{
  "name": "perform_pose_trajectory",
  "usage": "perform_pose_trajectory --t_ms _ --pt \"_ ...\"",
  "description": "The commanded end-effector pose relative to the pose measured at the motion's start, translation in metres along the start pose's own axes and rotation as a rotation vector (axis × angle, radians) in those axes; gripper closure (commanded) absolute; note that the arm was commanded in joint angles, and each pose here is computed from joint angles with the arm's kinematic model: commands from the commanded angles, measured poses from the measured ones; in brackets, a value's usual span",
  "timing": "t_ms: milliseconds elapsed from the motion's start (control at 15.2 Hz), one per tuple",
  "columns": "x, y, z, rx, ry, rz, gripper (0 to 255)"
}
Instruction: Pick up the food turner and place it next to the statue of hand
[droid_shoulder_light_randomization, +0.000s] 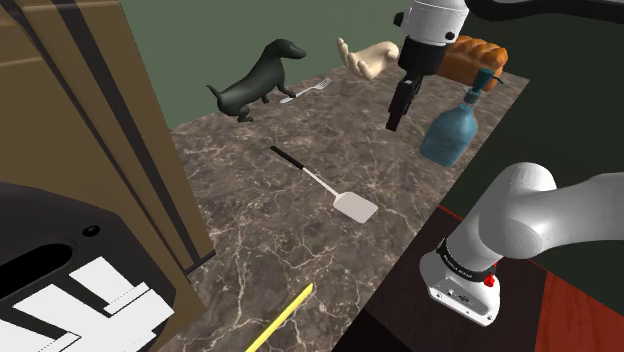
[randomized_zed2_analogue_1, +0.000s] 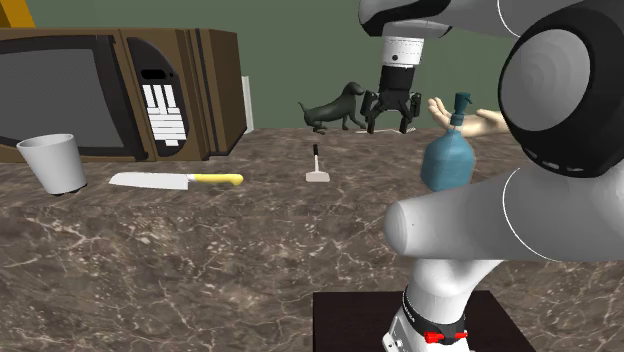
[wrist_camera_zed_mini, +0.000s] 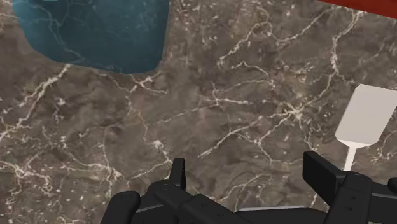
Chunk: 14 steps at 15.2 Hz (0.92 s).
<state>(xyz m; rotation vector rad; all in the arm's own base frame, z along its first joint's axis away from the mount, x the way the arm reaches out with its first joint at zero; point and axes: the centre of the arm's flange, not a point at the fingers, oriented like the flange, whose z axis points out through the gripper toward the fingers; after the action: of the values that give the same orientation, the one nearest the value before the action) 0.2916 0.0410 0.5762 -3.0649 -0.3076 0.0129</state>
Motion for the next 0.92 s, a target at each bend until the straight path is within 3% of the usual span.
perform_pose_trajectory --t_ms 0,858 --pt "0.0 0.0 0.0 0.0 0.0 0.0 0" --pt "0.077 -0.148 0.055 -0.059 0.065 0.207 0"
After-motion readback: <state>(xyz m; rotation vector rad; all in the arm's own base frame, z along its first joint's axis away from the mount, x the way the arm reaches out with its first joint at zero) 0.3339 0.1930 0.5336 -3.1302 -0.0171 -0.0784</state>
